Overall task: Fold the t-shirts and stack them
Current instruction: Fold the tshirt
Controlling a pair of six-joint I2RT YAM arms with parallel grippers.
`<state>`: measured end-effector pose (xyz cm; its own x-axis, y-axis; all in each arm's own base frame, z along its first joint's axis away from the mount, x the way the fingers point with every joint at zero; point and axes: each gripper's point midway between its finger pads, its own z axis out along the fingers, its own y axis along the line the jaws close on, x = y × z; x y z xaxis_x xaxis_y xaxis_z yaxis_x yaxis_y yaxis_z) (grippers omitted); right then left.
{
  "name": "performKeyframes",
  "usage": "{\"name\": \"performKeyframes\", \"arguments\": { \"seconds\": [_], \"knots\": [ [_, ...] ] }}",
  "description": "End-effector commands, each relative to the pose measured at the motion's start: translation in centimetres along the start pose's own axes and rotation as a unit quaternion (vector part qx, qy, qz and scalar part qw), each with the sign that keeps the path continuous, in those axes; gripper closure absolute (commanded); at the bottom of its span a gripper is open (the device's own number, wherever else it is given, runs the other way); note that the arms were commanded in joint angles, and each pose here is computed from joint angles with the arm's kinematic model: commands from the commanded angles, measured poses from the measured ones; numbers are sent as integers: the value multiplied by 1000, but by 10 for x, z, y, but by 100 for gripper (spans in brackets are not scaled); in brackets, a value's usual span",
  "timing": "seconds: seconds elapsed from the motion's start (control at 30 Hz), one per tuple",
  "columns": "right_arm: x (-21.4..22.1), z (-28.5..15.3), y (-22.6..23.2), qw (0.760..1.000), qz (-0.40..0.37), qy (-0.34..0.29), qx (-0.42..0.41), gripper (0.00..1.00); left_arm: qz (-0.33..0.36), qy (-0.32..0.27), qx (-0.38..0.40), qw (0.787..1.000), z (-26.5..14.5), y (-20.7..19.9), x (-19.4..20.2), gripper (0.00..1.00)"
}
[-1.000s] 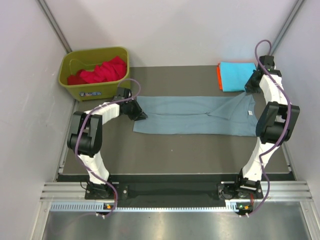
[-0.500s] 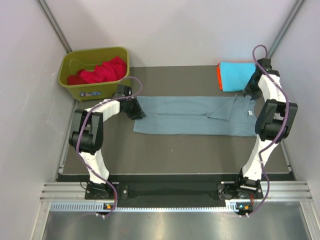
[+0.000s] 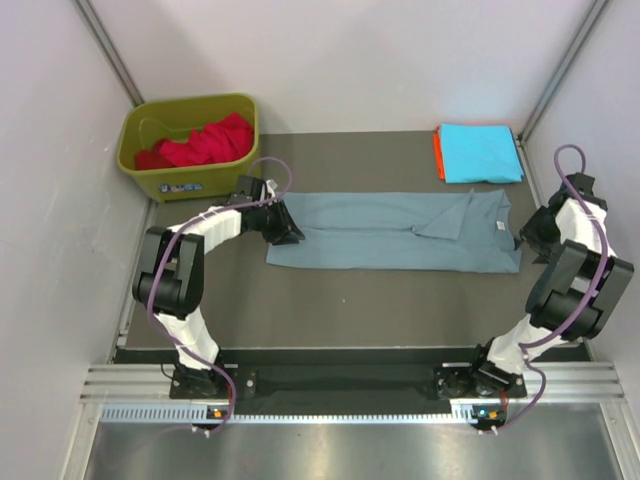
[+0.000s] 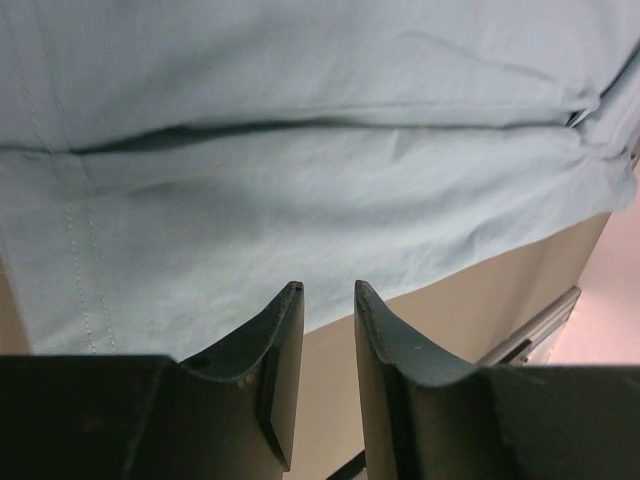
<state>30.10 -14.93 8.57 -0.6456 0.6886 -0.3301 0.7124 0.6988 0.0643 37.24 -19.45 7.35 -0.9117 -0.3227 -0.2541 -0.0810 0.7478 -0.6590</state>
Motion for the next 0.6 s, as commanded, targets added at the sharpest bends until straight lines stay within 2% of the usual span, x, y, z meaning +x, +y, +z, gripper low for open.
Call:
{"name": "performKeyframes", "arguments": {
  "seconds": [0.0, 0.17, 0.3, 0.4, 0.47, 0.57],
  "knots": [
    [-5, -15, 3, 998, -59, -30, -23, 47, 11, 10, 31, 999, 0, -8, 3, 68],
    [-18, -8, 34, 989, -94, -45, -103, 45, 6, 17, 30, 999, 0, -6, 9, 68],
    [-22, -9, 84, 974, -94, -58, -197, 46, 11, 30, 28, 999, -2, -6, 11, 68],
    [-18, -15, 127, 967, -77, -60, -237, 45, 17, 45, 59, 997, -3, -20, 12, 68],
    [-18, -15, 141, 969, -47, -67, -235, 40, 15, 55, 59, 997, -5, -22, 14, 67],
    [-15, -9, 166, 958, -24, -54, -280, 32, 26, 56, 73, 995, -6, -28, 13, 65]
  ]
}}
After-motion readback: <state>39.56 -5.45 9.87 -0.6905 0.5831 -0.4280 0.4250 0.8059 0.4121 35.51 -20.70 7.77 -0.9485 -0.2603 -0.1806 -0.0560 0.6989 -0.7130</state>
